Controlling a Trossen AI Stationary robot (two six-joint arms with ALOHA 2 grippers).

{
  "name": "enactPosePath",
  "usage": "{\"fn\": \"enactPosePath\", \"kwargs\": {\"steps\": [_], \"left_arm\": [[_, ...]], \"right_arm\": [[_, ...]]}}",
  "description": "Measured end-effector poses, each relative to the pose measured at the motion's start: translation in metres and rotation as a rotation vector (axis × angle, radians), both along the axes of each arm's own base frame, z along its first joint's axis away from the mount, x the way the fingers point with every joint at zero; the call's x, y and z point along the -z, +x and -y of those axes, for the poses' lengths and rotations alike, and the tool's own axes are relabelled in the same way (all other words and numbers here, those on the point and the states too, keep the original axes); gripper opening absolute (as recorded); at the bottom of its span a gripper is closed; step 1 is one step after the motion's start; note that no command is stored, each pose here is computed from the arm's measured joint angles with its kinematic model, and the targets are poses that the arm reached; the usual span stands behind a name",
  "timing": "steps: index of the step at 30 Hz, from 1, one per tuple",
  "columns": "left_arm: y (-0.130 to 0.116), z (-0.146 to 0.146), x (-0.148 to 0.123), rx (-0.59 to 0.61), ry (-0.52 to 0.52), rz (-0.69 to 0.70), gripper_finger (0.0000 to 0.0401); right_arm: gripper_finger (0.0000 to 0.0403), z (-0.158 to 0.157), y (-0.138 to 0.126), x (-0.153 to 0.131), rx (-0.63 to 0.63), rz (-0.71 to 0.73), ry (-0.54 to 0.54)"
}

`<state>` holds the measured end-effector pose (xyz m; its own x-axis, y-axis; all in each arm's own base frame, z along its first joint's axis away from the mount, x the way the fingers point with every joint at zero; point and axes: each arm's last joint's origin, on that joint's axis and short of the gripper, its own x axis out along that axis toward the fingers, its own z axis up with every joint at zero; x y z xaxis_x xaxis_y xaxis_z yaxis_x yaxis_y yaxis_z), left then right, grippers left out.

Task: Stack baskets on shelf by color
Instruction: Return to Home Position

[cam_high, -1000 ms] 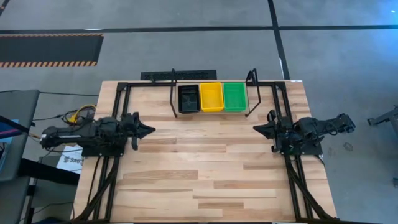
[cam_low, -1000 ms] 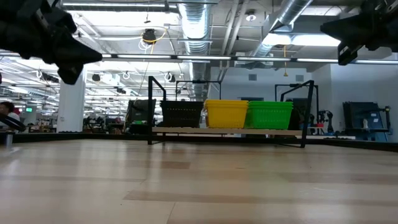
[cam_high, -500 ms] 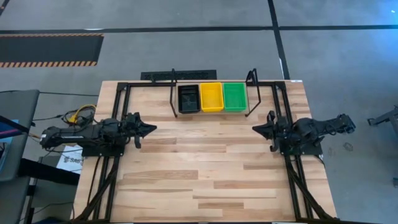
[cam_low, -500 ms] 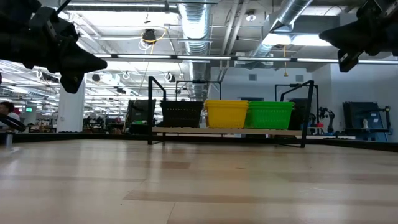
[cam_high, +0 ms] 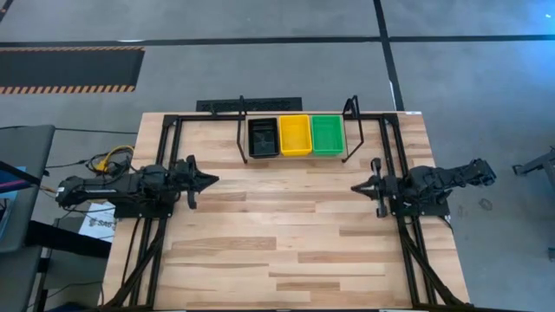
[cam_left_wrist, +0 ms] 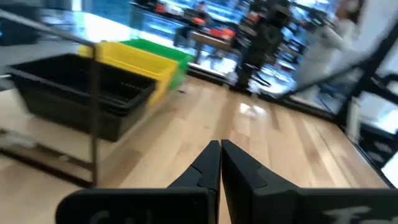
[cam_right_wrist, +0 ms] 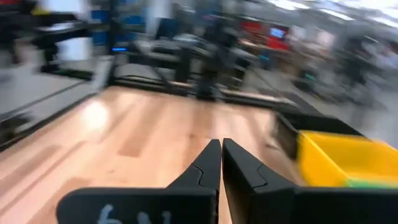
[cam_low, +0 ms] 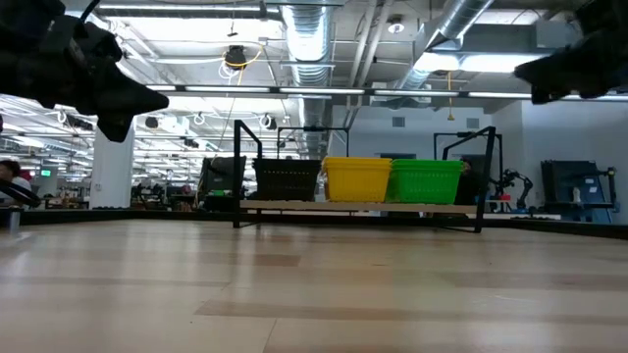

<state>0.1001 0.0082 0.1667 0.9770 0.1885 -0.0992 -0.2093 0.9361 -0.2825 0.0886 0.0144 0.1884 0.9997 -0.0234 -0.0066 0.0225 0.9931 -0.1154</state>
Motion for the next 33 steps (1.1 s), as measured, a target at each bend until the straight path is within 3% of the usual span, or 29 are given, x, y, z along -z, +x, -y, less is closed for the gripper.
{"fn": "enactPosePath", "kwargs": {"steps": [3, 8, 12, 22, 33], "left_arm": [[0.000, 0.002, 0.001, 0.091, 0.050, -0.013, 0.0000], [0.001, 0.004, 0.001, 0.144, 0.064, -0.012, 0.0000], [0.000, 0.002, 0.001, 0.081, 0.074, -0.015, 0.0000], [0.001, 0.003, 0.000, 0.127, 0.091, -0.013, 0.0000], [0.000, 0.003, 0.001, 0.129, 0.117, -0.024, 0.0000]], "right_arm": [[0.0038, -0.005, 0.000, -0.001, -0.157, 0.016, -0.070], [0.0038, -0.010, -0.002, 0.003, -0.347, -0.027, -0.046], [0.0038, -0.009, -0.002, 0.011, -0.344, -0.107, -0.026], [0.0038, -0.009, 0.006, 0.019, -0.315, 0.060, -0.114], [0.0038, -0.005, 0.007, 0.019, -0.273, 0.047, -0.011]]}}
